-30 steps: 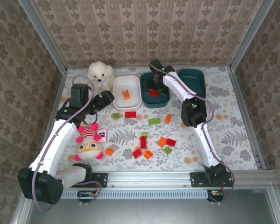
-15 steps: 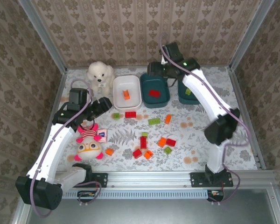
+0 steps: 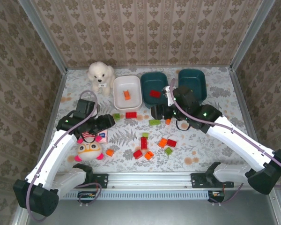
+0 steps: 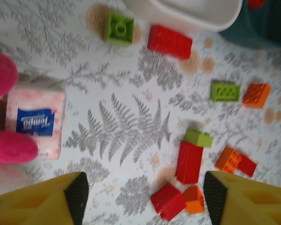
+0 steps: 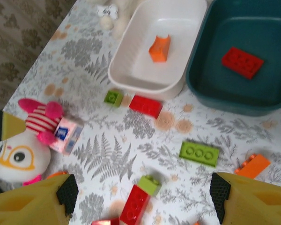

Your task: Sort the legos into containers by color

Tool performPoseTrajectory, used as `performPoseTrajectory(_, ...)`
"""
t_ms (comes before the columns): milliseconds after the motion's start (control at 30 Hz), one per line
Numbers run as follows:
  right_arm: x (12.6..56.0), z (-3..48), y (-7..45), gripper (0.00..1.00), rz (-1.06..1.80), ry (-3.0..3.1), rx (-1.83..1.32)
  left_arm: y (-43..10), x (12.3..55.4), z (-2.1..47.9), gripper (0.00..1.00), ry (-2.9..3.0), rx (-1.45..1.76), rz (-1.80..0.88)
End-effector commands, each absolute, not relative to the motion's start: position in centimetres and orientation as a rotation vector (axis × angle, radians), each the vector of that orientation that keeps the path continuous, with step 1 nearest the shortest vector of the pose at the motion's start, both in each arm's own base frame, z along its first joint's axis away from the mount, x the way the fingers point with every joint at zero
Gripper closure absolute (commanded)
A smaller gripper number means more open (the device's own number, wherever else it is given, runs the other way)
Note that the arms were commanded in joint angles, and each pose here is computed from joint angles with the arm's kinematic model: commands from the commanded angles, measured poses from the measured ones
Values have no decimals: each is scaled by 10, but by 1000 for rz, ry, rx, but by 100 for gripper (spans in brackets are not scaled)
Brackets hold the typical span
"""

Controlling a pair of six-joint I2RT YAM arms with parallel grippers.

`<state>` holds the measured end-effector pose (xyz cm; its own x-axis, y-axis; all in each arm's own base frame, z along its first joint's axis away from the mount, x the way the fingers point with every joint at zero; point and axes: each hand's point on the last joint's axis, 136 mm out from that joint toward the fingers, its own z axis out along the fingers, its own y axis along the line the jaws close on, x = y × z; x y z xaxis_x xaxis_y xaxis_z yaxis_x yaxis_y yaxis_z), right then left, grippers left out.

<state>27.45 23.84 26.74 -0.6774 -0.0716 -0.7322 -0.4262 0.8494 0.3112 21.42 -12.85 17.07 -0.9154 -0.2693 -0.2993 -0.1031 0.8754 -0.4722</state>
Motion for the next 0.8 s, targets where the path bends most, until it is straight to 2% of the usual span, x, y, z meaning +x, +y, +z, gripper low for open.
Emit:
performPoseTrajectory(0, 261, 269, 241, 23, 618, 2236, -363, -120, 182, 148, 36, 2837, -248, -464)
performPoseTrajectory(133, 244, 256, 247, 23, 685, 2250, -375, -122, 149, 115, 38, 3000, -125, -227)
performPoseTrajectory(300, 215, 238, 266, 21, 895, 2227, -477, -118, 134, 89, 37, 3063, -141, -55)
performPoseTrajectory(433, 195, 226, 262, 20, 950, 2200, -507, -118, 133, 74, 34, 3088, -122, -6)
performPoseTrajectory(767, 189, 220, 244, 19, 896, 2228, -482, -126, 146, 54, 30, 3136, 24, 83)
